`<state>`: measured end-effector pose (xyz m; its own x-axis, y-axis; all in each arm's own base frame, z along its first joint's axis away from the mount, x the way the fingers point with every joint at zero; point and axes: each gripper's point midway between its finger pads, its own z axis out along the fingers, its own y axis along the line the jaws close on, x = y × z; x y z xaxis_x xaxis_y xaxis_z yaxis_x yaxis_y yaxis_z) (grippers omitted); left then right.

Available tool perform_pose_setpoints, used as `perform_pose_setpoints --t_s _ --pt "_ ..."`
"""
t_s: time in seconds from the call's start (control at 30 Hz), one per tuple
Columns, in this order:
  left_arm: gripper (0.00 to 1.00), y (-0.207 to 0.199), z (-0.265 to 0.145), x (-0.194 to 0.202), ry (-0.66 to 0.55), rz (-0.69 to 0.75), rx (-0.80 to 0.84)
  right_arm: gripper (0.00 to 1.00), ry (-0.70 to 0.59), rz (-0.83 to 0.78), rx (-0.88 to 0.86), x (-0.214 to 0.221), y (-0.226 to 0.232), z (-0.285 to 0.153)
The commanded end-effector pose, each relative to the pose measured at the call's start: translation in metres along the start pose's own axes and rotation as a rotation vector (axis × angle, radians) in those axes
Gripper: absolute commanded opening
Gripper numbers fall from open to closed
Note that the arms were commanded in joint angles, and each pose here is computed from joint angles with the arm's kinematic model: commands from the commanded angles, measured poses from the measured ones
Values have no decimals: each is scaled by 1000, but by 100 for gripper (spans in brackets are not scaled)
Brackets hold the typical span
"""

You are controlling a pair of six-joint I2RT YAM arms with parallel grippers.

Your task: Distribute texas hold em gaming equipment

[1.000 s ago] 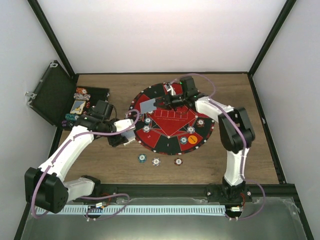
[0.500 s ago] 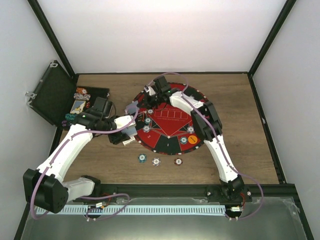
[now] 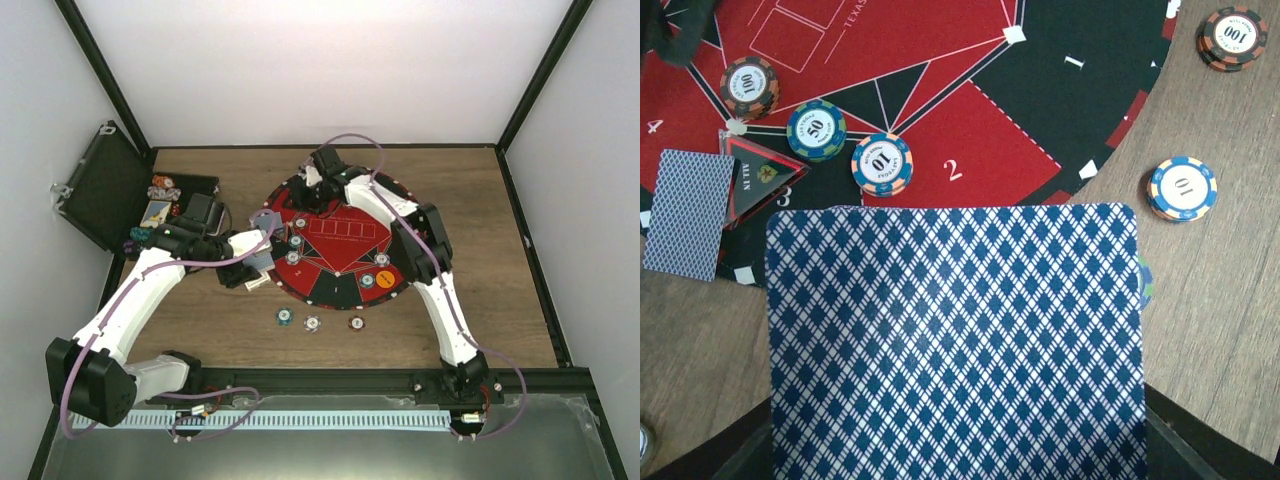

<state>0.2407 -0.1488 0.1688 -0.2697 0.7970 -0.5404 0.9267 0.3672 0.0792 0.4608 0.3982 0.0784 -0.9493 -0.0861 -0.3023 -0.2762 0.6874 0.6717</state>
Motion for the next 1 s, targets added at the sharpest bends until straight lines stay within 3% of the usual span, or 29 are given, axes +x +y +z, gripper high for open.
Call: perform_pose_setpoints --t_s 0.0,0.13,0.27,0.57,0.97 --pt "11 2 -9 -13 -46 5 -6 55 -122 -112 -35 -20 54 -66" --pt "11 2 -8 -14 -51 10 -3 77 -121 -120 -169 12 86 -99" --pt "12 2 -6 -17 -57 14 8 90 -104 -118 -314 58 110 -135" --pt "12 3 -4 -32 -97 19 35 92 -11 -83 -499 139 127 -157" --pt "12 -2 -3 -38 -96 36 46 85 68 -103 -562 161 157 -134"
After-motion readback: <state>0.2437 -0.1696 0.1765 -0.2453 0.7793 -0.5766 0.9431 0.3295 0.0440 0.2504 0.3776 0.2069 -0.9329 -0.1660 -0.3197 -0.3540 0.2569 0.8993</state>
